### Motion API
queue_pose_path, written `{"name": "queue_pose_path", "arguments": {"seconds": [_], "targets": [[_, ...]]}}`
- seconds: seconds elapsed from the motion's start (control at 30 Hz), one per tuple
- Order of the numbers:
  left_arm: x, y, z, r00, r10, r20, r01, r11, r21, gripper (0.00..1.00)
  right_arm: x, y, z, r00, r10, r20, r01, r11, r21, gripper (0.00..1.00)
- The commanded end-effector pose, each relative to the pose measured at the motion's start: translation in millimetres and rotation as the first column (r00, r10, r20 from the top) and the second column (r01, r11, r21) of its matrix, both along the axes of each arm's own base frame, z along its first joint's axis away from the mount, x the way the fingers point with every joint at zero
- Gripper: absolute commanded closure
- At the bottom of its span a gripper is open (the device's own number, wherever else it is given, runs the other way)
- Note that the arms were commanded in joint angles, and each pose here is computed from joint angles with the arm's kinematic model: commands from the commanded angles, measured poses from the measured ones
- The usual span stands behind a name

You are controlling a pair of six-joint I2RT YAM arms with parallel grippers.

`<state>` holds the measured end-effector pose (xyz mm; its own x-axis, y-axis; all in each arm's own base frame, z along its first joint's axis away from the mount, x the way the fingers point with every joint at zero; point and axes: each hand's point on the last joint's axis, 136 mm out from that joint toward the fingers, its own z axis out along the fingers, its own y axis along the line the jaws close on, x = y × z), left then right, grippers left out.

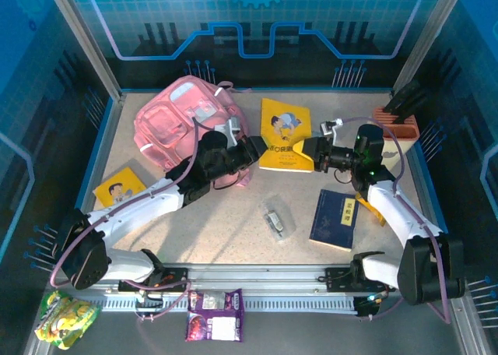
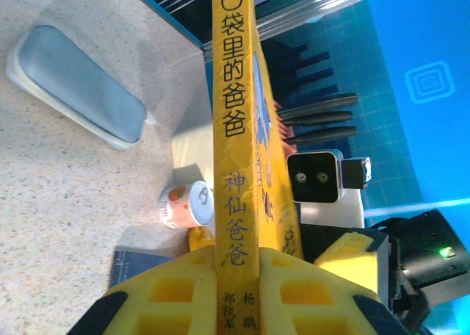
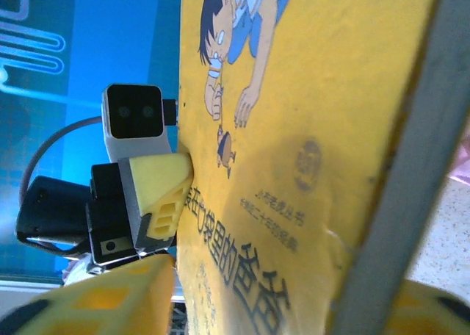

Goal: Pack the student bag
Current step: Pass the book.

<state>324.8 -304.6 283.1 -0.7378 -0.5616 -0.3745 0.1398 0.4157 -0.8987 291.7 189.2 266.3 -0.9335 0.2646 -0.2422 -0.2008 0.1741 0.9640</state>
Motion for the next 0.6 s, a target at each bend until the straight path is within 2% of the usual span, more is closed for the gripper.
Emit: {"name": "queue_pose_path", "arguments": {"seconds": [0.0,0.1,0.2,0.27,0.33,0.4,0.5,0.57], "targets": [[1.5,12.0,10.0,0.997,0.045,0.068,-0.048,0.998,0.042,1.00,-2.2,-2.4,6.0,0.999,0.000,0.037,0.001,0.999,-0.040,0.64],[3.3,9.5,7.2,0.997,0.038,0.068,-0.041,0.998,0.050,1.00,-0.6,-4.0,2.6,0.999,-0.013,0.040,0.015,0.998,-0.067,0.77],[3.8,9.3,0.1,0.998,0.035,0.061,-0.039,0.997,0.072,1.00,1.2,-5.1,2.1,0.999,-0.022,0.049,0.026,0.996,-0.081,0.95],[1.7,11.2,-3.9,0.997,0.031,0.066,-0.037,0.995,0.093,1.00,2.0,-7.2,0.0,0.998,-0.032,0.053,0.038,0.994,-0.106,1.00],[-2.3,14.5,-9.3,0.997,0.010,0.080,-0.022,0.988,0.151,0.82,2.6,-10.7,-2.3,0.997,-0.044,0.059,0.052,0.988,-0.144,1.00],[-6.2,23.3,-15.2,0.996,-0.004,0.095,-0.021,0.967,0.255,0.73,1.8,-16.5,-8.2,0.997,-0.063,0.054,0.072,0.979,-0.188,1.00],[-11.8,39.3,-21.6,0.990,-0.044,0.133,-0.018,0.902,0.432,0.58,4.0,-23.8,-5.0,0.992,-0.089,0.095,0.111,0.960,-0.256,1.00],[-13.6,50.9,-28.6,0.985,-0.083,0.149,-0.014,0.829,0.559,0.52,4.0,-28.2,-9.7,0.990,-0.106,0.097,0.130,0.949,-0.289,1.00]]}}
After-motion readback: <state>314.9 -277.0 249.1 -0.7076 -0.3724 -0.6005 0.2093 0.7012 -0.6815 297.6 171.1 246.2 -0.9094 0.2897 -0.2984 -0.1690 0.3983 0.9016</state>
